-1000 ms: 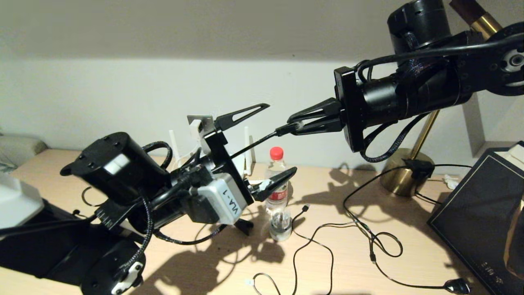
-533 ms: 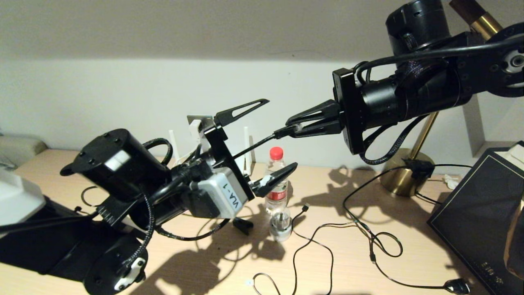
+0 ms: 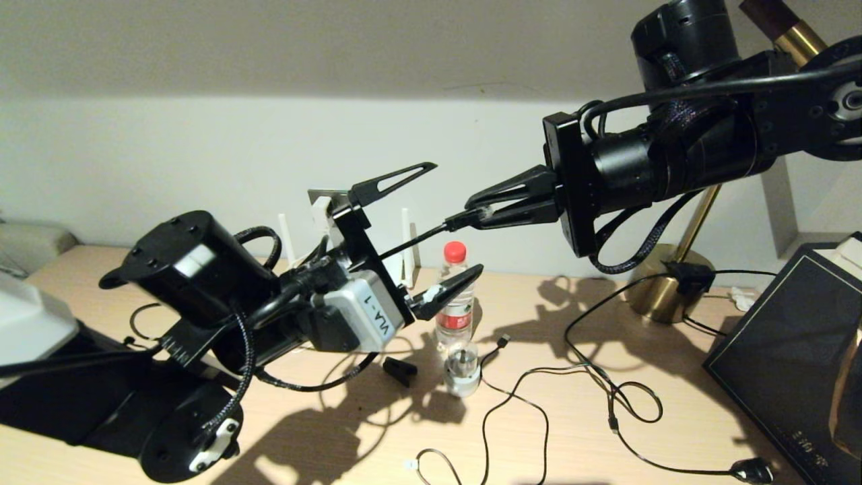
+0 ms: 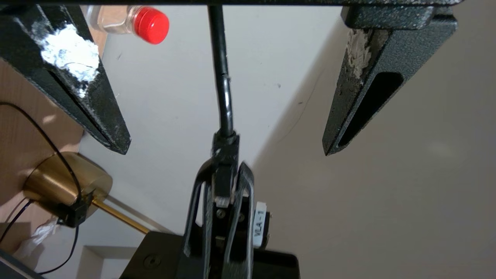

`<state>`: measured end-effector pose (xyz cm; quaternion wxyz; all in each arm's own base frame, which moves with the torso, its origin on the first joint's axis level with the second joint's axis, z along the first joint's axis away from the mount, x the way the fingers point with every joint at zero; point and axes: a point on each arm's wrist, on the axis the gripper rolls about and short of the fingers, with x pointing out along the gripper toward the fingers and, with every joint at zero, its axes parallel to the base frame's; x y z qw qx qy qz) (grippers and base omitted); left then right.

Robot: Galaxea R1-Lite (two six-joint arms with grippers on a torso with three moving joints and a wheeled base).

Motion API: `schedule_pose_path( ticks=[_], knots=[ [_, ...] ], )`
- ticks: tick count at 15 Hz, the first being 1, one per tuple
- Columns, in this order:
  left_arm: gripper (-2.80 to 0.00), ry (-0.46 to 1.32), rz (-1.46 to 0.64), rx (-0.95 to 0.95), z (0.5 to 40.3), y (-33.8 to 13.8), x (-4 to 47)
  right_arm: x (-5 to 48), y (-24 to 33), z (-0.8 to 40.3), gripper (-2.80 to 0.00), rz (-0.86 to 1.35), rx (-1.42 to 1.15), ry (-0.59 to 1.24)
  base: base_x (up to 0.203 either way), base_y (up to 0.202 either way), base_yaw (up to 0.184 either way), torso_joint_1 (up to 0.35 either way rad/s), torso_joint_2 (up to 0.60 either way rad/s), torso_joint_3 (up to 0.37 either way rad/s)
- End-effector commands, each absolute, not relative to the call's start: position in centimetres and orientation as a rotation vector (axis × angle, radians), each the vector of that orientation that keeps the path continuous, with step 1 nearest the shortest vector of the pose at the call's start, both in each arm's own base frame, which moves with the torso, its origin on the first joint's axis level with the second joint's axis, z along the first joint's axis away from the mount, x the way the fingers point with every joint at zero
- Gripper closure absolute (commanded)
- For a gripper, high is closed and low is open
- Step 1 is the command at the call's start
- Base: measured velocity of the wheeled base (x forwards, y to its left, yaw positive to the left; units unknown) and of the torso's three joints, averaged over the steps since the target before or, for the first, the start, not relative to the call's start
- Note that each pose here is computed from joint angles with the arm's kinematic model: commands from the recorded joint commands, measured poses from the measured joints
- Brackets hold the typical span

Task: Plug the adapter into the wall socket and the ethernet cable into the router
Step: Hand it to the other hand

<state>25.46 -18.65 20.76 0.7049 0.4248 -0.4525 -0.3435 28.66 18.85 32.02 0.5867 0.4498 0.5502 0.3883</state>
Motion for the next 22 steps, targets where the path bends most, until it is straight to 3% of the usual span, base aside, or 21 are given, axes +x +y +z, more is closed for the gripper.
schedule_pose_path(
  ticks=[1, 19, 20, 21, 22],
  knots=[
    [0.00, -1.014, -0.758, 0.949, 20.77, -18.60, 25.54, 28.52, 19.01, 32.01, 0.00, 0.909, 1.050, 1.295, 0.000, 0.000, 0.000, 0.000, 0.00, 0.000],
    [0.00, -1.022, -0.760, 0.947, 20.98, -18.50, 25.21, 28.50, 19.26, 31.80, 0.00, 0.898, 1.029, 1.275, 0.000, 0.000, 0.000, 0.000, 0.00, 0.000],
    [0.00, -1.024, -0.760, 0.947, 21.02, -18.49, 25.19, 28.27, 19.52, 31.68, -2.25, 0.923, 0.992, 1.261, 0.000, 0.000, 0.000, 0.000, 0.00, 0.000],
    [0.00, -1.021, -0.761, 0.945, 21.00, -18.45, 25.14, 28.06, 19.74, 31.64, -2.80, 0.922, 0.971, 1.245, 0.000, 0.000, 0.000, 0.000, 0.00, 0.000],
    [0.00, -1.020, -0.764, 0.942, 21.01, -18.43, 25.10, 27.97, 19.98, 31.59, -2.80, 0.916, 0.968, 1.244, 0.000, 0.000, 0.000, 0.000, 0.00, 0.000]
  ],
)
